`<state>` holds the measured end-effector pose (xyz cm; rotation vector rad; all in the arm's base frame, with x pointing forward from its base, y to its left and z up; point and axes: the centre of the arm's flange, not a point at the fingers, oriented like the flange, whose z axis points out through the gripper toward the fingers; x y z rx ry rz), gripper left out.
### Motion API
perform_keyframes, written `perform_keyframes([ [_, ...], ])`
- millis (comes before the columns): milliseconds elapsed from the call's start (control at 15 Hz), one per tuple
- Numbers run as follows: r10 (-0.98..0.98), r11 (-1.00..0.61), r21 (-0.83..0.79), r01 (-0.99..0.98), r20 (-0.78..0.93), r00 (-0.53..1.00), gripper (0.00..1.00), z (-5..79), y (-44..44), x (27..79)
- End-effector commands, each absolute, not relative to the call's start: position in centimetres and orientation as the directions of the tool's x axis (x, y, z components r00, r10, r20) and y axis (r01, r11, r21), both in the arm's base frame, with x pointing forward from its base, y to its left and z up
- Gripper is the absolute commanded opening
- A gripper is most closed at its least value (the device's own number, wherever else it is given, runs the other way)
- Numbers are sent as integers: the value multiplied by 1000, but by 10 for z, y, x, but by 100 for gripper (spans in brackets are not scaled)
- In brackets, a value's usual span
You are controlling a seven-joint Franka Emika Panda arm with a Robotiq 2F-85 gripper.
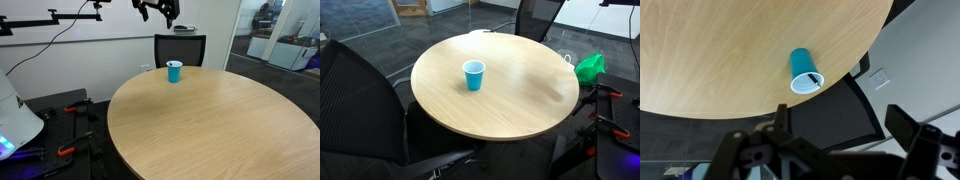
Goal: Remove the pen from the cup
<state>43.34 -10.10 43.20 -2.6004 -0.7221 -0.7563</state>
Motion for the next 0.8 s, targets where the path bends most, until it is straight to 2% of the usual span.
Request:
perform_keyframes([
  [0,389,-796,-179,578,581,715,100,429,-100,436],
  [400,409,-779,-183,600,577,707,100,422,-99,445],
  [733,438,-666,-163,728,704,558,100,407,-87,468],
])
